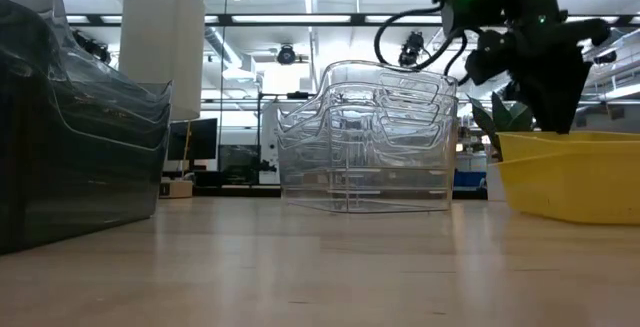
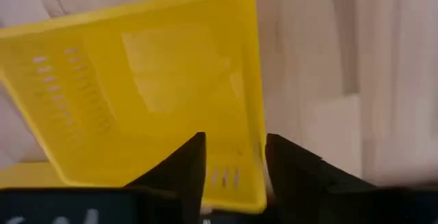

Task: Stack baskets by color
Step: Stack the left yellow bin on the top of the top yellow bin, then stack the yellow bin on the top of the stacked yellow bins

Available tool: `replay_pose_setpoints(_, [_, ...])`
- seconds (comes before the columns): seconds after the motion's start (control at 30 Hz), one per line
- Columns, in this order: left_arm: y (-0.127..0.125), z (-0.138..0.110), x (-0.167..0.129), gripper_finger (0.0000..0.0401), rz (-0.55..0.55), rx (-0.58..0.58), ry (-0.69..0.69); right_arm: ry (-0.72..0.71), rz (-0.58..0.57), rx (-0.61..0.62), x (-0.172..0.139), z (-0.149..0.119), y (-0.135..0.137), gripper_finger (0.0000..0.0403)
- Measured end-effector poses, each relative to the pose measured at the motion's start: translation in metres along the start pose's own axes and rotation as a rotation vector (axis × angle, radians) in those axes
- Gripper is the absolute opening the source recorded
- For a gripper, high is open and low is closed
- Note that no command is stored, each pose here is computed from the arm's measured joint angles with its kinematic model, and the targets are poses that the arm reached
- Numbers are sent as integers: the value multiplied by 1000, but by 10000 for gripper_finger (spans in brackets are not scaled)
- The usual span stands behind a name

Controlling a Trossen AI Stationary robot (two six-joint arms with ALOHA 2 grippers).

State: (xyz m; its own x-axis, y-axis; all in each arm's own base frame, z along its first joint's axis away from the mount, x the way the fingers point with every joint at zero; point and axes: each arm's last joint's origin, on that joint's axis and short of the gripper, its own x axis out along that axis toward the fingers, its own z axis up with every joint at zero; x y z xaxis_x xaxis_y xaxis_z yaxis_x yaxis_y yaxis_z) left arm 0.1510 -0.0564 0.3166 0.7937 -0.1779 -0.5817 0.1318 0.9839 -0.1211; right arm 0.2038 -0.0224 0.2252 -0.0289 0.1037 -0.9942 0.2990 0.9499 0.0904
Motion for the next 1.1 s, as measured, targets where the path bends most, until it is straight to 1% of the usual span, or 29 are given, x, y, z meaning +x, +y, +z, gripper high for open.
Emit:
replay_pose_setpoints(0.17, [1, 0, -6, 133, -6, -7, -20, -31, -42, 33, -17, -11, 7, 189])
replay_pose_setpoints(0.27, [1, -1, -10, 133, -23, -17, -27, -92, -58, 28, -21, -21, 15, 201])
replay_pose_setpoints(0.4, [2, -1, -14, 133, -31, -30, -44, -166, -136, 23, -18, -32, 24, 204])
replay_pose_setpoints(0.5, [2, -1, -16, 133, -33, -47, -48, -165, -128, 26, -16, -41, 30, 203])
replay_pose_setpoints(0.63, [2, -1, -16, 133, -33, -68, -48, -187, -108, -2, -17, -48, 43, 203])
replay_pose_setpoints(0.8, [2, -2, -15, 133, -33, -97, -41, -103, 6, 47, -13, -57, 60, 203])
replay_pose_setpoints(0.97, [3, -5, -15, 133, -22, -115, -5, 4, 23, -24, 1, -70, 80, 198])
replay_pose_setpoints(1.1, [3, -5, -15, 133, -22, -114, -3, 76, 18, -4, 13, -77, 92, 193])
